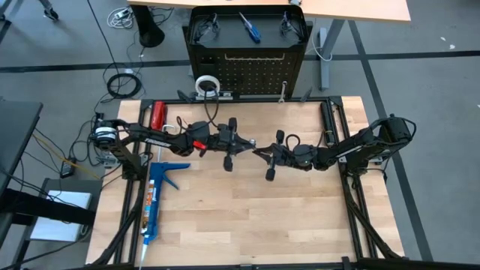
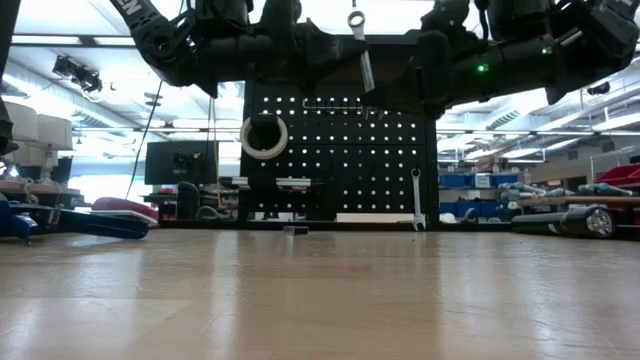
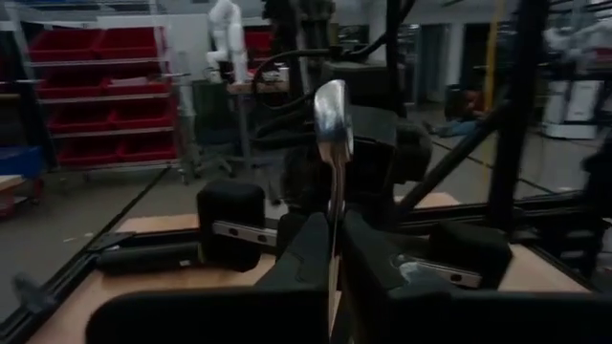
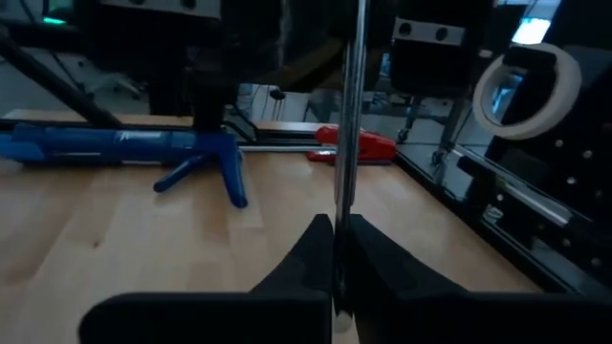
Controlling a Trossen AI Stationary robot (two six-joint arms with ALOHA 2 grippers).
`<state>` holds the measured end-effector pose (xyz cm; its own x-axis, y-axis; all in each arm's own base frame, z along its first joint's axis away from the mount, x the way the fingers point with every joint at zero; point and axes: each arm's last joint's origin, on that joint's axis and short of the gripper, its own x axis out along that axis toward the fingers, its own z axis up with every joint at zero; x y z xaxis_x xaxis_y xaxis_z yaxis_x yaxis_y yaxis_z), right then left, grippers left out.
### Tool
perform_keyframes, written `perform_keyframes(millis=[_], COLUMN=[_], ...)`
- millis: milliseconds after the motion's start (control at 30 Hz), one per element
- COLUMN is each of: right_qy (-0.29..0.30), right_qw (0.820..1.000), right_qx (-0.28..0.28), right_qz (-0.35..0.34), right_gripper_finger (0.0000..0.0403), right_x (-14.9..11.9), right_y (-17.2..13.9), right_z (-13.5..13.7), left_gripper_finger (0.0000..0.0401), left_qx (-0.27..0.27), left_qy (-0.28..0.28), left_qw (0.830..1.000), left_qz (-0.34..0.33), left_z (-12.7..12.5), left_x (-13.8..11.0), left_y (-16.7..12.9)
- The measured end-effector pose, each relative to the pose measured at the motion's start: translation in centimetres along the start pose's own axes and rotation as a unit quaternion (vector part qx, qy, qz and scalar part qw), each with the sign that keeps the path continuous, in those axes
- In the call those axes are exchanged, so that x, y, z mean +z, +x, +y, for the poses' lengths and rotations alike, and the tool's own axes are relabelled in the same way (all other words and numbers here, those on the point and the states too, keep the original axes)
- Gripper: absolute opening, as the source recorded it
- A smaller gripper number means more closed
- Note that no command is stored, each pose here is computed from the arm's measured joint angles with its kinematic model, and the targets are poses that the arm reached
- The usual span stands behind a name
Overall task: Hang tools onto peg board
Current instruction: Hang the wrench onto the black pegboard
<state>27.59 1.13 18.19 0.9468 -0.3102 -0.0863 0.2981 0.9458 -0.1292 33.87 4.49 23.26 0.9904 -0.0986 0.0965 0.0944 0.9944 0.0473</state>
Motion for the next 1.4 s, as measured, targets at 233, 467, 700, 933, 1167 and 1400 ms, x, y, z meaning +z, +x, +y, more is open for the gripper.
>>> perform_keyframes(millis=[233,467,700,933,1167,1400], right_qy=[0.006,0.001,-0.029,-0.101,-0.244,-0.410], right_qw=[0.991,0.973,0.946,0.916,0.865,0.798], right_qx=[-0.132,-0.232,-0.320,-0.376,-0.404,-0.369], right_qz=[0.005,0.020,0.043,0.100,0.170,0.244], right_gripper_finger=[0.0022,0.0022,0.0022,0.0022,0.0022,0.0022], right_x=[0.2,0.0,0.0,0.6,0.2,0.2], right_y=[-0.5,-1.1,-1.5,-0.7,0.3,-0.1], right_z=[0.1,0.3,0.4,1.2,1.9,2.5], left_gripper_finger=[0.0109,0.0190,0.0180,0.0155,0.0152,0.0152], left_qx=[0.116,0.244,0.242,0.246,0.248,0.274], left_qy=[0.012,0.001,-0.055,-0.042,-0.114,-0.211], left_qw=[0.993,0.970,0.969,0.967,0.960,0.938], left_qz=[-0.003,-0.001,-0.018,-0.042,-0.058,-0.032], left_z=[0.6,1.0,-0.7,-2.3,-2.2,-2.1], left_x=[0.4,0.3,0.6,2.5,2.8,1.7], left_y=[-0.2,-0.4,0.5,1.7,1.9,1.9])
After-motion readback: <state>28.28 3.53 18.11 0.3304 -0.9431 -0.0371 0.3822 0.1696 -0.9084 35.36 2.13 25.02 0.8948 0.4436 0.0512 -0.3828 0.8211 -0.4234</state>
